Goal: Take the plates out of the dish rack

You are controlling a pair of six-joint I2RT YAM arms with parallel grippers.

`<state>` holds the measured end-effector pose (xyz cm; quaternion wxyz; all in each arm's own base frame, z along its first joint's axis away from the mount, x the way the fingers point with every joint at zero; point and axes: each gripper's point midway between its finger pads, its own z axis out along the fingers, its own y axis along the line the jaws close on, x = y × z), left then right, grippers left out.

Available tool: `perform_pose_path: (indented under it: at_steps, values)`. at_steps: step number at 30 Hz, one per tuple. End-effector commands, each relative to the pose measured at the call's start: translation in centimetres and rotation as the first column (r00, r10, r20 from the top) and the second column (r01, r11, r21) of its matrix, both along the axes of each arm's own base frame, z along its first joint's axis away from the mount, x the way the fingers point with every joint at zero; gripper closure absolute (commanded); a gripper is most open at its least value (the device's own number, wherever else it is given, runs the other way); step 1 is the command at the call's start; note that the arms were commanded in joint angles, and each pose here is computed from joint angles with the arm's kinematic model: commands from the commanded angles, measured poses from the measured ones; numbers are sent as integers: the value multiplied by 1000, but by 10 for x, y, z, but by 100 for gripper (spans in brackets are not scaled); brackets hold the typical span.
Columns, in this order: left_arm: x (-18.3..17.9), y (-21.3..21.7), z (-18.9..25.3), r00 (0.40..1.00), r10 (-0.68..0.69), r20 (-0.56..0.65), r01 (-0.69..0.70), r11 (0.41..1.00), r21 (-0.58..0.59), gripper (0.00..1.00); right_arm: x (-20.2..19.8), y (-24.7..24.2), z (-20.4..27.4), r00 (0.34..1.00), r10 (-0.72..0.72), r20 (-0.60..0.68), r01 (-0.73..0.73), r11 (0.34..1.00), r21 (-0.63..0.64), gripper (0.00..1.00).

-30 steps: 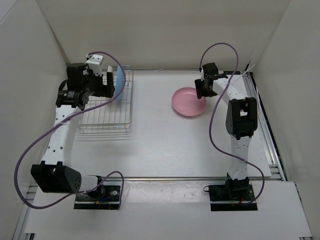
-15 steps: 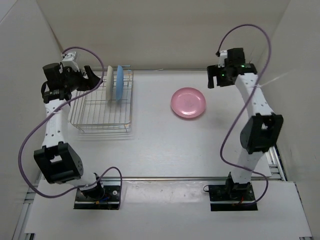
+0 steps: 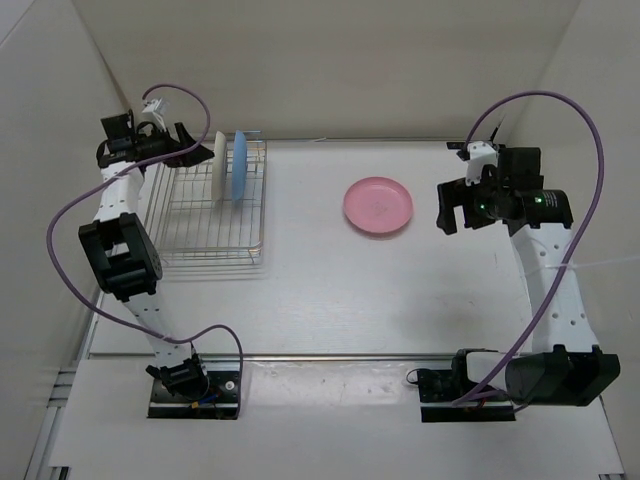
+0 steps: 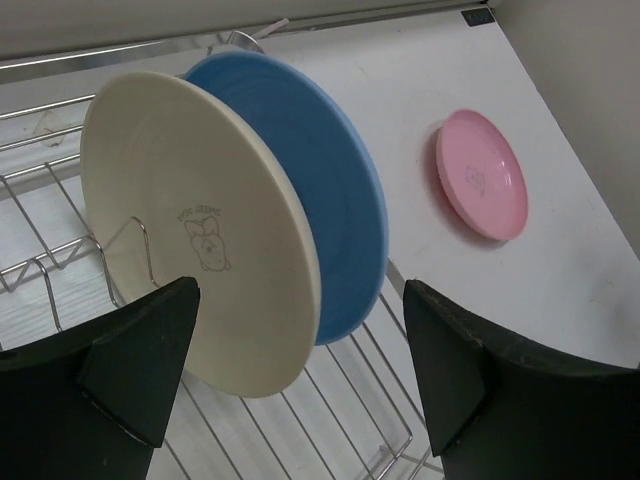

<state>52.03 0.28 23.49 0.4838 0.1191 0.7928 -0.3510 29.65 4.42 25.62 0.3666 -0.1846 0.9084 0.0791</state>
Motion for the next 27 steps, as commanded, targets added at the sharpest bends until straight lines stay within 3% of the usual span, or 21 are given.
perform_pose_path:
  at_steps: [1, 5, 14, 18, 22, 25, 27]
  values:
    - [3, -5, 23, 996, -66, 66, 67, 998, -19, 7, -9, -2, 10, 999, 1, 35, -1, 1000, 1, 3]
    - [9, -16, 8, 996, -82, 35, 84, 996, -41, 22, -9, -6, 20, 998, -21, 63, 21, 1000, 2, 3]
    - [12, -34, -15, 994, -110, -22, 108, 992, -62, 29, -5, -13, 9, 998, -47, 45, 48, 999, -8, 3]
    - [13, -37, -15, 995, -97, -33, 95, 994, -51, 56, -5, -13, 2, 998, -54, 29, 54, 999, -2, 3]
    - [14, -36, -14, 995, -87, -41, 85, 995, -52, 63, -3, -13, 3, 998, -54, 38, 54, 999, -2, 3]
    - [17, -30, -13, 996, -78, -41, 75, 996, -52, 79, -3, -11, 3, 998, -48, 38, 48, 999, 5, 3]
    - [16, -30, -10, 996, -78, -41, 75, 996, -52, 84, -3, -11, 3, 998, -48, 38, 48, 999, 5, 3]
